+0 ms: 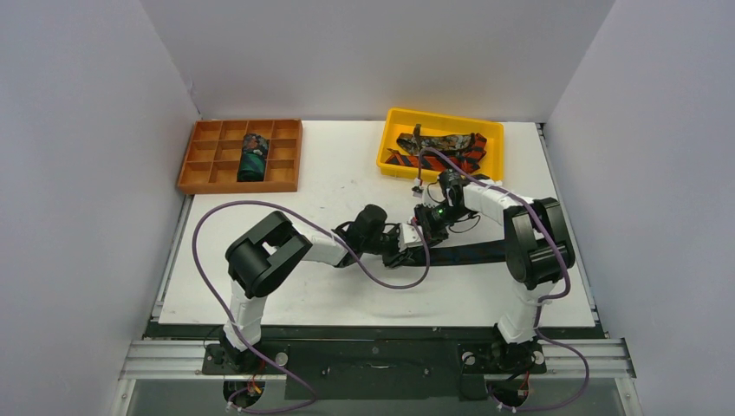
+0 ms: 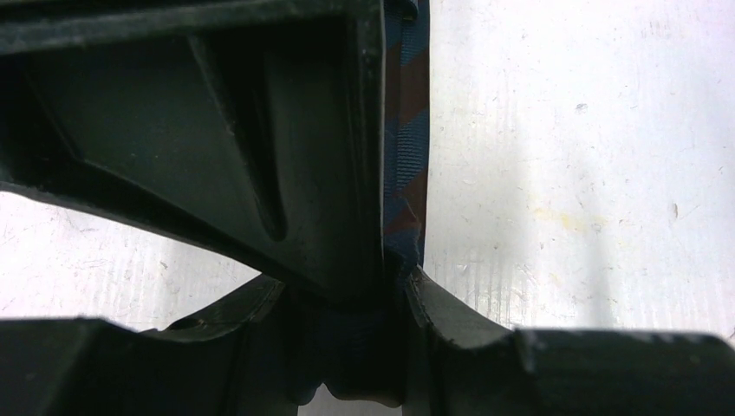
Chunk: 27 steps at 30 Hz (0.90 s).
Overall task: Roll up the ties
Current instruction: Roll the tie at the center of the board.
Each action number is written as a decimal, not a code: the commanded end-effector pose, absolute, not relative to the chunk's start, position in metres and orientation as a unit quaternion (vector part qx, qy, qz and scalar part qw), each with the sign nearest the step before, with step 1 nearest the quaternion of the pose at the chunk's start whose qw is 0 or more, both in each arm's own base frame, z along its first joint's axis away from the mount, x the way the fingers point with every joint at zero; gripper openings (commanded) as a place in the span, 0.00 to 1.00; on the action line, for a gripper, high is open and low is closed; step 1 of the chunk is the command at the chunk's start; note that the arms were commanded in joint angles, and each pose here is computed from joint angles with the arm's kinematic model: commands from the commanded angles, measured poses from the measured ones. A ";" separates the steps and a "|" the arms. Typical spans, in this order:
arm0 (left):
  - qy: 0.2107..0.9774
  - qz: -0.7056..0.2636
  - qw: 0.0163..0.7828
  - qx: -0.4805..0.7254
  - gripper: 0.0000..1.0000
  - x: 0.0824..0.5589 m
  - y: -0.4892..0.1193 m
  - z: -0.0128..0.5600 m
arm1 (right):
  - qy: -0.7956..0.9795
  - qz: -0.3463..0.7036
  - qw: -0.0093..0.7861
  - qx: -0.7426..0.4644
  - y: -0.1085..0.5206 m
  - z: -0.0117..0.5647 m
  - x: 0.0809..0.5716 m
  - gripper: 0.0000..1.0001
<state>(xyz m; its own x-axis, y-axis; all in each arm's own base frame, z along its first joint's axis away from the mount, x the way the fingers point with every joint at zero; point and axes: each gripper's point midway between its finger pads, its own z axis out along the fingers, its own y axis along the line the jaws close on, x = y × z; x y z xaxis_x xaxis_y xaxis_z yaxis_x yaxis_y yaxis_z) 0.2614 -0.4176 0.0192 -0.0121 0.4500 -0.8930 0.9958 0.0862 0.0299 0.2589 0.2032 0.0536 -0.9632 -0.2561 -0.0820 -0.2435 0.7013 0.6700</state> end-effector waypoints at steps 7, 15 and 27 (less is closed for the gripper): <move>0.659 -0.333 0.311 0.598 0.50 0.241 -0.391 -0.021 | -0.960 -0.251 0.032 0.123 0.143 -0.002 0.257 0.00; 0.632 -0.358 0.335 0.599 0.61 0.245 -0.406 -0.001 | -0.972 -0.194 0.037 0.127 0.115 -0.020 0.260 0.00; 0.603 -0.392 0.397 0.571 0.71 0.262 -0.441 0.029 | -0.981 -0.140 0.045 0.128 0.100 -0.033 0.264 0.00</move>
